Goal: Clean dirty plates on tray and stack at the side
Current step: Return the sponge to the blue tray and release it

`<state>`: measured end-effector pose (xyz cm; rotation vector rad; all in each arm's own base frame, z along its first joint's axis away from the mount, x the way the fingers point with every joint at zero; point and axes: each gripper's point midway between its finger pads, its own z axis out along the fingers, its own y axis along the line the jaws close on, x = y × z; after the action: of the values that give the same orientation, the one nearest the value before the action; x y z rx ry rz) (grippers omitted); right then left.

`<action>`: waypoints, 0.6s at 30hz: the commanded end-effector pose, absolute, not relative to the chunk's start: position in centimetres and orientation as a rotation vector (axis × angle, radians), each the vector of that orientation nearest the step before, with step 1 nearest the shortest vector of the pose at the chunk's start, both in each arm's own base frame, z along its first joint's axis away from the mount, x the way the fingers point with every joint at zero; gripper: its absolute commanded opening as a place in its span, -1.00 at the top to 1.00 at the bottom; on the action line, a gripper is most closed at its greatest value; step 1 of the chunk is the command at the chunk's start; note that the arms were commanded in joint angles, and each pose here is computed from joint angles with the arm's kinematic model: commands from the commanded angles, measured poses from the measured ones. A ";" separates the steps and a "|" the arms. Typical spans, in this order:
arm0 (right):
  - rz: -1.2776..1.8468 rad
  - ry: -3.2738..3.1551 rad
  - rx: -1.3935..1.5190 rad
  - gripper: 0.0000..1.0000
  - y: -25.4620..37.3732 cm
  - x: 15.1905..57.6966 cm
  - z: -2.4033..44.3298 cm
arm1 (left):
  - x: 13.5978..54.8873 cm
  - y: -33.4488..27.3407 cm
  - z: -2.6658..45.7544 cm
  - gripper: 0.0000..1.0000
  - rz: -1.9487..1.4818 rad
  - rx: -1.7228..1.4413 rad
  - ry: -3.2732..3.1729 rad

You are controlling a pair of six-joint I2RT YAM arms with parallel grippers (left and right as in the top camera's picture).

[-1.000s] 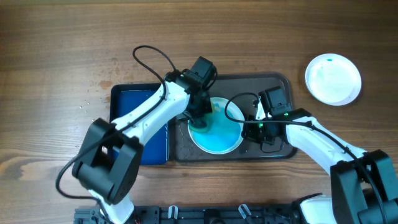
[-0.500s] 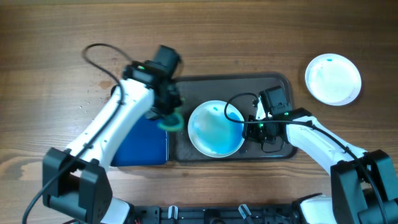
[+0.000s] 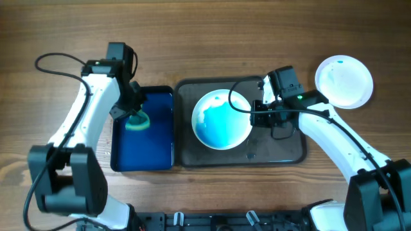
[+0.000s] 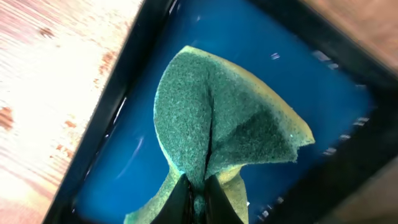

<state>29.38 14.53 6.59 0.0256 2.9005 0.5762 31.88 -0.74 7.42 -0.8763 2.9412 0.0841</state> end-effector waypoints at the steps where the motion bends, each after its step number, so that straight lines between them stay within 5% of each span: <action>1: 0.565 2.875 -0.064 0.91 14.6 30.3 8.0 | 30.3 -1.4 4.1 0.92 0.065 -0.853 3.036; 18: 0.547 2.862 -0.049 0.91 14.6 30.9 9.1 | 29.5 -1.6 2.0 0.64 0.053 -0.859 3.060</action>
<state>29.24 14.42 8.21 -0.0794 2.9202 0.5501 29.56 -1.41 2.25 -0.8724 3.0501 0.0664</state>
